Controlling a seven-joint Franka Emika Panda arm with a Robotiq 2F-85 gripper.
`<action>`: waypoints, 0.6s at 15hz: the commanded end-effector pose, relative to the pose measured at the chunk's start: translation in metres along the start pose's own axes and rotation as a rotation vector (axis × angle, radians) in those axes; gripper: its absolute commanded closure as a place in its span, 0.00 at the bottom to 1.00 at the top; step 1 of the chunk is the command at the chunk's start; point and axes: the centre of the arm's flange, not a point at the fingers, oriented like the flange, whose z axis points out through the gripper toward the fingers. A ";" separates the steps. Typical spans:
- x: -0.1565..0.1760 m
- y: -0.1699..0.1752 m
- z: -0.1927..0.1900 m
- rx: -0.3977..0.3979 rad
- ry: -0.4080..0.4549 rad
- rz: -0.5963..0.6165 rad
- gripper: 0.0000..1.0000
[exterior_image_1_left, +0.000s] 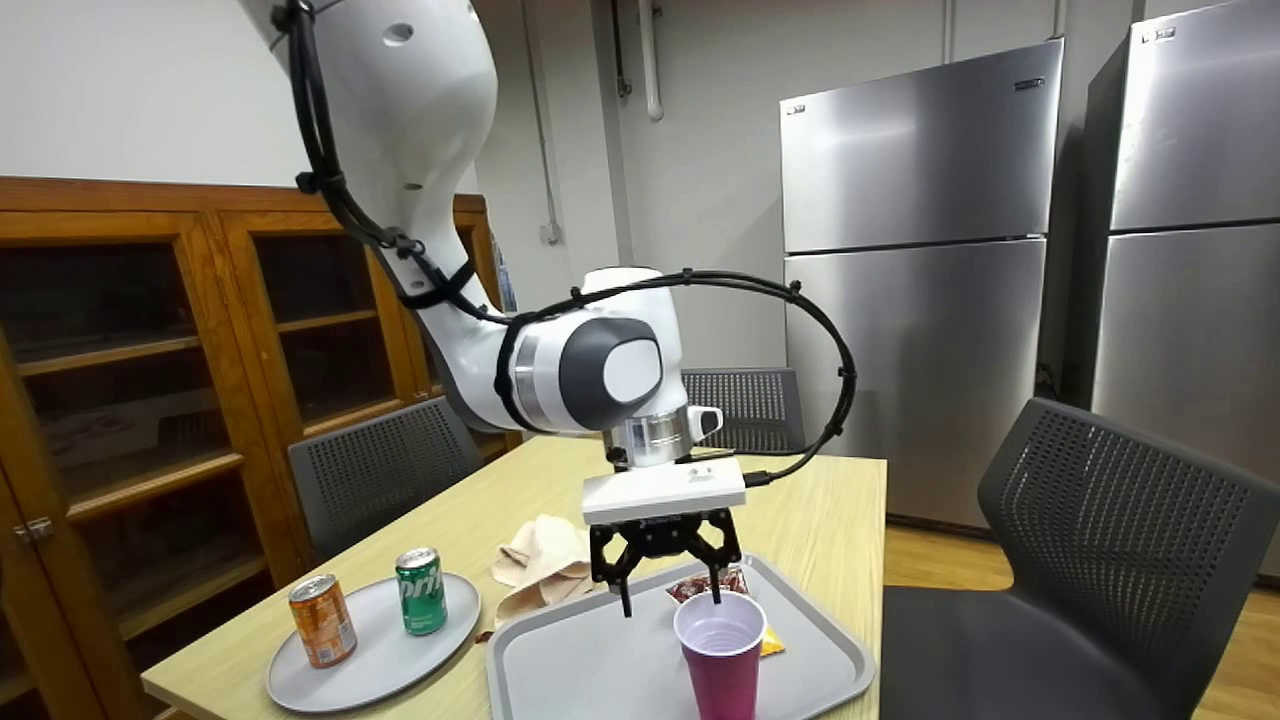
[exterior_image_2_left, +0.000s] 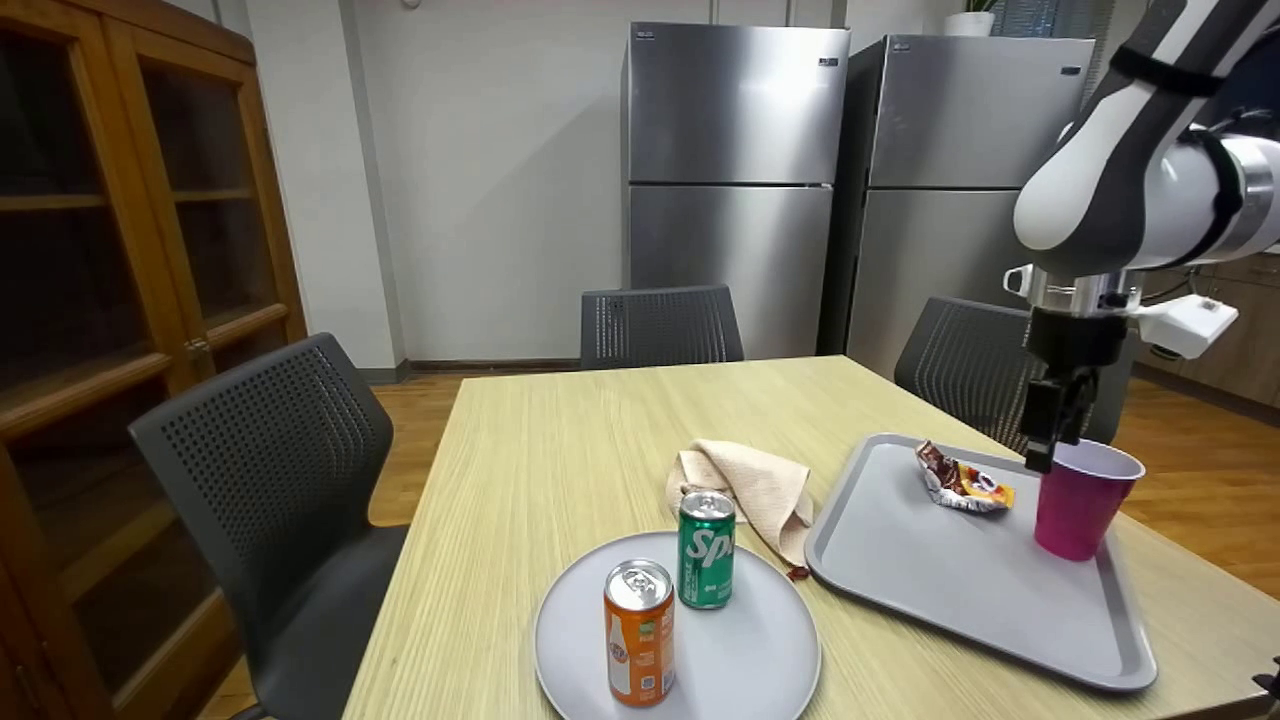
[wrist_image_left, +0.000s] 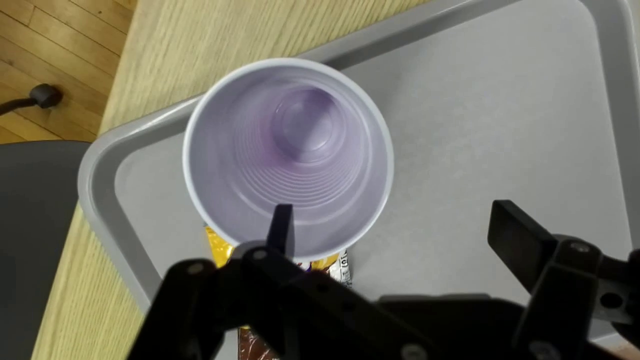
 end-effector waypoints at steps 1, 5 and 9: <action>0.004 0.010 0.010 -0.002 0.005 -0.019 0.00; 0.003 0.010 0.017 0.001 -0.004 -0.022 0.00; -0.002 0.010 0.020 0.003 -0.012 -0.024 0.00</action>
